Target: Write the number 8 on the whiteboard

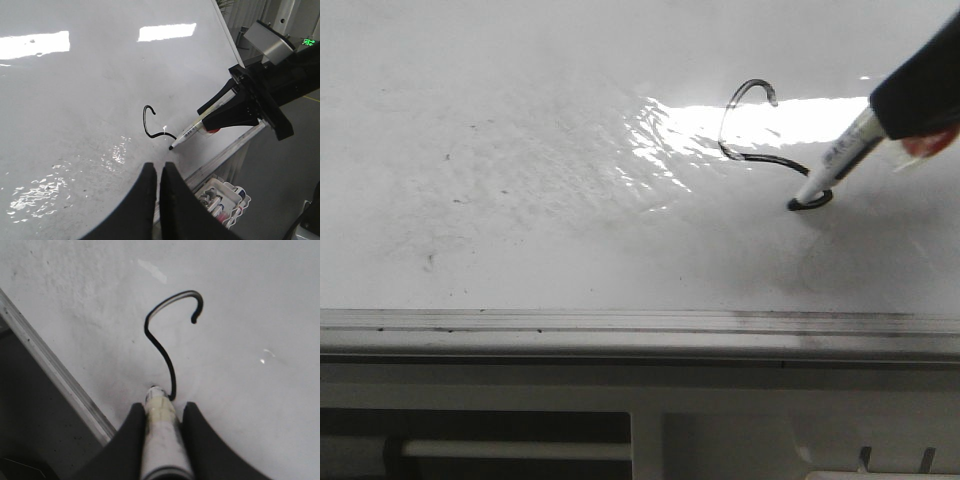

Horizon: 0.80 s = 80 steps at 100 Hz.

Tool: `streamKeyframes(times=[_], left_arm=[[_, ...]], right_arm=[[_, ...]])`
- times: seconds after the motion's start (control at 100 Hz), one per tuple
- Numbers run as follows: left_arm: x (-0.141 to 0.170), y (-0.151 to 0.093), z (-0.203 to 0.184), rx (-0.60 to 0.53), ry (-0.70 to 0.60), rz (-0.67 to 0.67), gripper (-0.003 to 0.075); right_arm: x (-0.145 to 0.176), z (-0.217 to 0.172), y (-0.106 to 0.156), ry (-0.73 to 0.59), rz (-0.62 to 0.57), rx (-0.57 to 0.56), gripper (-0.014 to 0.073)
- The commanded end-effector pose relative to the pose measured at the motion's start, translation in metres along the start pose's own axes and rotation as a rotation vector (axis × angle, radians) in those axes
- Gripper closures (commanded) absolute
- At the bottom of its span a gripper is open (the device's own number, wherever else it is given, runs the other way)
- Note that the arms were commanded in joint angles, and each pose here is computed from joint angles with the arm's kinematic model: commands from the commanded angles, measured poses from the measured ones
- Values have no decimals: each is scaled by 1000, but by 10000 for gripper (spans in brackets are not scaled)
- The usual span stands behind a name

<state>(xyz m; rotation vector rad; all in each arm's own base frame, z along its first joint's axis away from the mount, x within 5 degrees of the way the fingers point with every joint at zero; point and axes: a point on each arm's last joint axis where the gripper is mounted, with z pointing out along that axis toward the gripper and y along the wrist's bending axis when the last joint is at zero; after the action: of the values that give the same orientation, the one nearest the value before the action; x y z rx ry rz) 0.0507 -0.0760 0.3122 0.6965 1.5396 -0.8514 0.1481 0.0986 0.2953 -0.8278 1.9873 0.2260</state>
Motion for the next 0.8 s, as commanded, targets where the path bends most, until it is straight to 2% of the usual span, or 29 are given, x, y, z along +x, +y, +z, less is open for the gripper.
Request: streamKeyframes(times=[0.0, 0.12, 0.42, 0.62, 0.79], left_arm=[[-12, 2, -1, -26, -56, -26, 741], [-12, 1, -1, -24, -53, -26, 741], [-11, 1, -1, -23, -52, -26, 741], [-11, 1, -1, -23, -52, -26, 741], [-11, 1, -1, -23, -52, -26, 741]], right_arm=[[-14, 7, -1, -97, -35, 18, 638], [-22, 10, -3, -121, -35, 23, 638], [-40, -2, -30, -163, -4, 142, 638], [-38, -2, -31, -134, -11, 145, 638], [-42, -12, -31, -185, -33, 163, 638]])
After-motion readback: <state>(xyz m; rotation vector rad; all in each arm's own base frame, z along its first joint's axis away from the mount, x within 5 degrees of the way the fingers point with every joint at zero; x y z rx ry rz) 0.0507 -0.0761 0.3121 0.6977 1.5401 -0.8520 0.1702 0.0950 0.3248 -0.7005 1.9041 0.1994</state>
